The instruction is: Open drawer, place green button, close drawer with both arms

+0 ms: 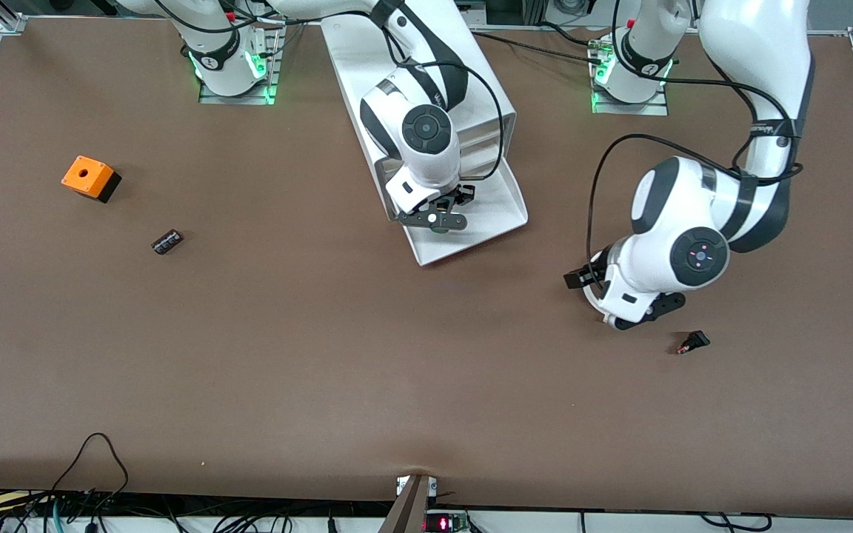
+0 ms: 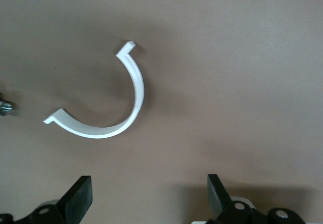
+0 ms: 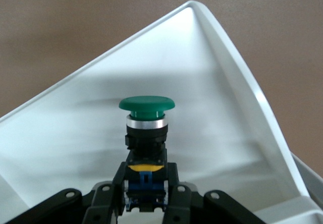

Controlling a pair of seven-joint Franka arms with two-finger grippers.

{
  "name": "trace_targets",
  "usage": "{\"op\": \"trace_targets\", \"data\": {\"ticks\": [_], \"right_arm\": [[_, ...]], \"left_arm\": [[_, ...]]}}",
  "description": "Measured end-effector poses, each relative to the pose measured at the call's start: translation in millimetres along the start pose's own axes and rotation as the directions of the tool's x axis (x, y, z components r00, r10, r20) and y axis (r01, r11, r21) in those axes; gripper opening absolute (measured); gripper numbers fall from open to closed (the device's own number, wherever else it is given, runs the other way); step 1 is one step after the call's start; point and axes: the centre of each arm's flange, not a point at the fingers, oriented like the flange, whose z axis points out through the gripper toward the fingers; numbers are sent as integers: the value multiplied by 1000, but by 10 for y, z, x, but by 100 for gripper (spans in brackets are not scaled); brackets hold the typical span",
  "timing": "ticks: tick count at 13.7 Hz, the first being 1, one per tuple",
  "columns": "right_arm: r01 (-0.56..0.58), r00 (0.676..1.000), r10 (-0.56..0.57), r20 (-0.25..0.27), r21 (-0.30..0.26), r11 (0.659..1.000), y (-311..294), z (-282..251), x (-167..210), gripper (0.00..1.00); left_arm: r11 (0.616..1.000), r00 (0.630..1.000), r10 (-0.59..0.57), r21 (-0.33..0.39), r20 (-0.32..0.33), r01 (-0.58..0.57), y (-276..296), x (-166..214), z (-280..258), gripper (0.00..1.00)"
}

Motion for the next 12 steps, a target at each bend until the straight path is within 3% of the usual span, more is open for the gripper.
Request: {"op": "trace_targets", "data": {"ticks": [2,5,8,9,12], "right_arm": [[-5,1000,5,0,-3,1000,2,16,2,38],[-23,1000,23,-19,0,1000,64,-64,110,66],[-63,995,63,-77,10,998,287,-343,443,96],[-60,993,61,-99,12,998,379,-461,573,100],[-18,989,17,-146,-4,1000,738,-788,985,100]], "left_arm": [[1000,1000,-8,-8,-21,8,158,-114,89,100],[999,998,-13,-30,-60,11,370,-273,247,100],[998,996,-33,-49,-86,29,467,-361,408,100],[998,995,-43,-55,-92,38,515,-407,441,100],[995,990,-64,-89,-129,53,744,-629,573,100]]}}
